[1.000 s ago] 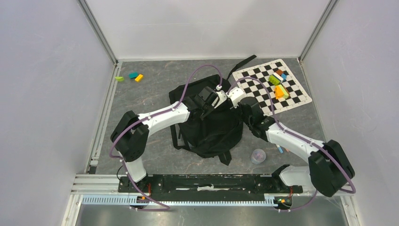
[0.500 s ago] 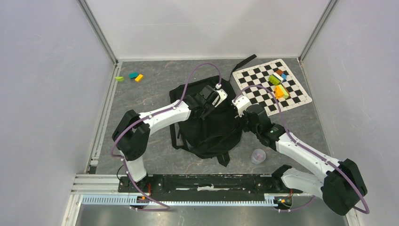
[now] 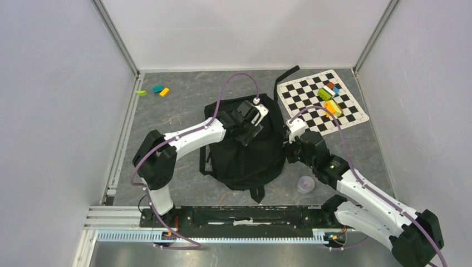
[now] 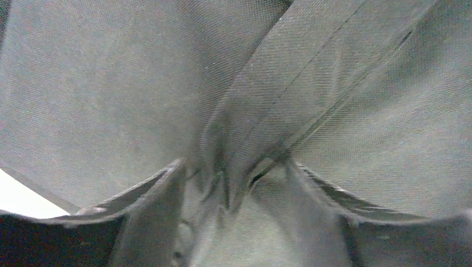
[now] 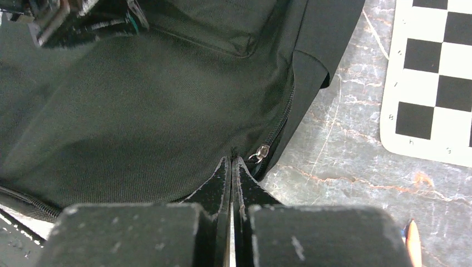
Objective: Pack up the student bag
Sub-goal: Zip the student bag at the center of the board.
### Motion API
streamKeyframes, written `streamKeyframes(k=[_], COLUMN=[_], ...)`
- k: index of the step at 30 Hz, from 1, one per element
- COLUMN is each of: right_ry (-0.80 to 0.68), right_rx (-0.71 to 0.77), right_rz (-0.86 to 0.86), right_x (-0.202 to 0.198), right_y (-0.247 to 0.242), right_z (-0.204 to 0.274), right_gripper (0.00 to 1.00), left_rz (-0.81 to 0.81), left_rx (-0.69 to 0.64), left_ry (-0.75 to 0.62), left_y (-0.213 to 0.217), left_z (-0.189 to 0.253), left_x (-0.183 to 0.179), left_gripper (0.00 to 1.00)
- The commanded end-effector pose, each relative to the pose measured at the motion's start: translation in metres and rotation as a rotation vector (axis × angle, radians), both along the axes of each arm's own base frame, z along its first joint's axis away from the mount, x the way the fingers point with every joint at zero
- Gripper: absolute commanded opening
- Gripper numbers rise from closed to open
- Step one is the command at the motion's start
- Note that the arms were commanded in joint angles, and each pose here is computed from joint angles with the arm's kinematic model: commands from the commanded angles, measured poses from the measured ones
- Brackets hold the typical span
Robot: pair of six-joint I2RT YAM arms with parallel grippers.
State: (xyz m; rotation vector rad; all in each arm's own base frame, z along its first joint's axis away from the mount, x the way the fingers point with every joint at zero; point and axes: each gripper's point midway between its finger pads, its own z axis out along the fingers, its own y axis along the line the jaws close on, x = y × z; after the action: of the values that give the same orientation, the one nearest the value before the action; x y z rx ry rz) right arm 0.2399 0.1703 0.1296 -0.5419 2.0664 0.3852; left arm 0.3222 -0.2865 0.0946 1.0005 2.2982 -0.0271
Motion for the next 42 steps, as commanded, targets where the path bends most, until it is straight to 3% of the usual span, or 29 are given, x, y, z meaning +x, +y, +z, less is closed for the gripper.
streamKeyframes(k=[1, 8, 14, 21, 32, 35, 42], right_ry=[0.024, -0.009, -0.046, -0.083, -0.096, -0.107, -0.122], right_rx=[0.069, 0.109, 0.147, 0.139, 0.11, 0.101, 0.126], right_rz=[-0.017, -0.026, 0.006, 0.023, 0.039, 0.041, 0.032], right_x=[-0.006, -0.005, -0.011, -0.013, -0.015, -0.013, -0.011], right_y=[0.006, 0.007, 0.008, 0.006, 0.003, 0.002, 0.004], right_z=[0.001, 0.006, 0.004, 0.003, -0.003, -0.001, 0.009], right_gripper=[0.0, 0.0, 0.0, 0.0, 0.0, 0.0, 0.0], left_rz=[0.044, 0.113, 0.138, 0.183, 0.196, 0.186, 0.185], left_rx=[-0.205, -0.544, -0.692, -0.784, -0.73, -0.691, -0.717], left_ry=[-0.029, 0.056, 0.211, 0.353, 0.429, 0.449, 0.474], left_y=[-0.025, -0.06, -0.106, -0.151, -0.181, -0.184, -0.195], left_z=[0.052, 0.098, 0.101, 0.077, 0.041, 0.03, 0.028], left_x=[-0.008, -0.045, -0.066, -0.072, -0.074, -0.078, -0.078], left_gripper=[0.81, 0.92, 0.93, 0.93, 0.89, 0.77, 0.17])
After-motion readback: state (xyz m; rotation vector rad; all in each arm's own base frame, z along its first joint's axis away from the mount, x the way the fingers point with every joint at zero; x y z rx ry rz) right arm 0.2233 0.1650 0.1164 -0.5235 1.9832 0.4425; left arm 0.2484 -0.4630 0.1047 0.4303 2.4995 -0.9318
